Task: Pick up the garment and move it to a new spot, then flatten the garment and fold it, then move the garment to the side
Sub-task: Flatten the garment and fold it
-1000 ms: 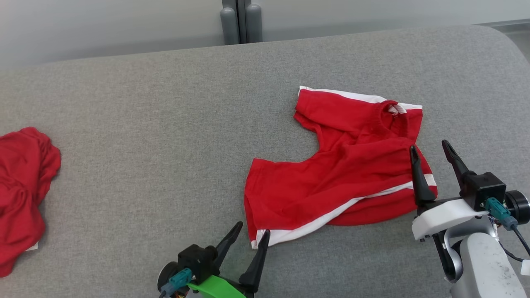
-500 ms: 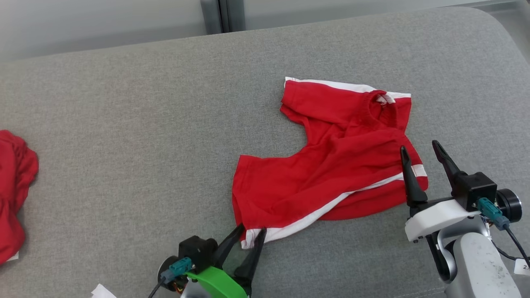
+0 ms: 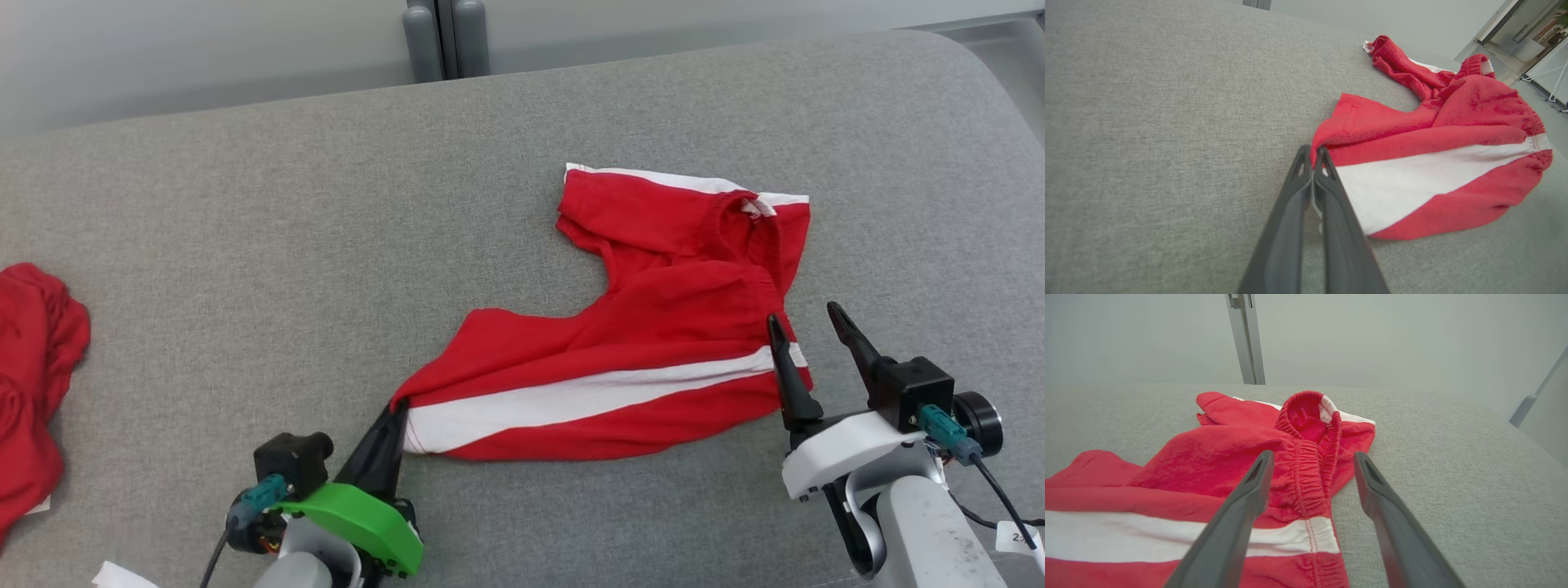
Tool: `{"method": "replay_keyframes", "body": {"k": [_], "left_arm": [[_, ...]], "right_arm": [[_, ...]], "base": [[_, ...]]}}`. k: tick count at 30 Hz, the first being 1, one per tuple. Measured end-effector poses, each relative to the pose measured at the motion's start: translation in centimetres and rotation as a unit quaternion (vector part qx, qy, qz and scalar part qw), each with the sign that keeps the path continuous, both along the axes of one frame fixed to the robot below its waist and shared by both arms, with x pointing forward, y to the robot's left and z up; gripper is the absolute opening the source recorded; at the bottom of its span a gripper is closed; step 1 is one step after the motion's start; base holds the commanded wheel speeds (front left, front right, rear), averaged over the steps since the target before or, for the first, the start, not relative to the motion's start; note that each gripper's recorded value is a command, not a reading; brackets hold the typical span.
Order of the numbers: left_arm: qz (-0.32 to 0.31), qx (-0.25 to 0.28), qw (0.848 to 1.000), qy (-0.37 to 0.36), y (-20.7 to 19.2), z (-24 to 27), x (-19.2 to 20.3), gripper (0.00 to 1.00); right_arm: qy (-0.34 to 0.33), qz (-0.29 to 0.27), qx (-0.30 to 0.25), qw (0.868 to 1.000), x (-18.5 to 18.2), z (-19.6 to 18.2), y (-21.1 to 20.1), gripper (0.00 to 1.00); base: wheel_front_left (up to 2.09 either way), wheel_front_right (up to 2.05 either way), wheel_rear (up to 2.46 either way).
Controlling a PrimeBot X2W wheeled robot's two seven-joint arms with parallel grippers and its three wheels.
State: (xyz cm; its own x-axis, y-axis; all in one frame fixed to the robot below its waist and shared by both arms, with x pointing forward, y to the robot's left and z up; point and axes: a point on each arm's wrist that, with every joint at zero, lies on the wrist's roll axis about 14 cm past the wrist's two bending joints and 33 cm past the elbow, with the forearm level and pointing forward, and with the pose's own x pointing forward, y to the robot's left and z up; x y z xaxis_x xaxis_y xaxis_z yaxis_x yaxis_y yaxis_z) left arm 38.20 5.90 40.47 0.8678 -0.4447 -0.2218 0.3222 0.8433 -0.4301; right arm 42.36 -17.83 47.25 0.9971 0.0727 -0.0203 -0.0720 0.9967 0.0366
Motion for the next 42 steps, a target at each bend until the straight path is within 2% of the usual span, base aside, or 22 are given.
{"method": "replay_keyframes", "body": {"k": [7, 8, 9, 10, 17, 22, 31, 42], "left_arm": [[0.042, 0.048, 0.998, -0.024, 3.9, 0.6, 1.3, 0.00], [0.048, 0.052, 0.997, -0.027, 4.4, 0.8, 1.4, 0.18], [0.049, 0.059, 0.997, -0.030, 4.6, 0.8, 1.3, 0.80], [0.051, 0.063, 0.996, -0.031, 4.8, 0.9, 1.2, 1.00], [0.104, 0.086, 0.989, -0.058, 7.9, 2.3, 0.5, 1.00], [0.131, 0.110, 0.982, -0.079, 8.9, 3.1, -1.5, 1.00], [0.131, 0.129, 0.979, -0.085, 8.8, 3.0, -3.8, 1.00], [0.127, 0.129, 0.980, -0.077, 8.5, 2.4, -3.7, 1.00]], "right_arm": [[0.000, 0.015, 0.012, 1.000, -0.8, 0.2, 1.2, 1.00], [0.000, 0.017, 0.014, 1.000, -1.0, 0.2, 1.3, 1.00], [0.002, 0.019, 0.015, 1.000, -1.3, 0.1, 1.5, 1.00], [0.003, 0.021, 0.017, 1.000, -1.5, 0.1, 1.6, 1.00], [-0.006, 0.029, 0.031, 0.999, -2.8, 0.8, 2.3, 1.00], [-0.012, 0.030, 0.037, 0.999, -4.0, 1.3, 2.4, 1.00], [0.011, 0.040, 0.039, 0.998, -5.5, -0.2, 3.2, 1.00], [0.046, 0.042, 0.050, 0.997, -4.2, -2.2, 3.6, 1.00]], "base": [[0.00, 0.00, 0.00], [0.00, 0.00, 0.00], [0.00, 0.00, 0.00], [0.00, 0.00, 0.00], [0.00, 0.00, 0.00], [0.00, 0.00, 0.00], [0.00, 0.00, 0.00], [0.00, 0.00, 0.00]]}}
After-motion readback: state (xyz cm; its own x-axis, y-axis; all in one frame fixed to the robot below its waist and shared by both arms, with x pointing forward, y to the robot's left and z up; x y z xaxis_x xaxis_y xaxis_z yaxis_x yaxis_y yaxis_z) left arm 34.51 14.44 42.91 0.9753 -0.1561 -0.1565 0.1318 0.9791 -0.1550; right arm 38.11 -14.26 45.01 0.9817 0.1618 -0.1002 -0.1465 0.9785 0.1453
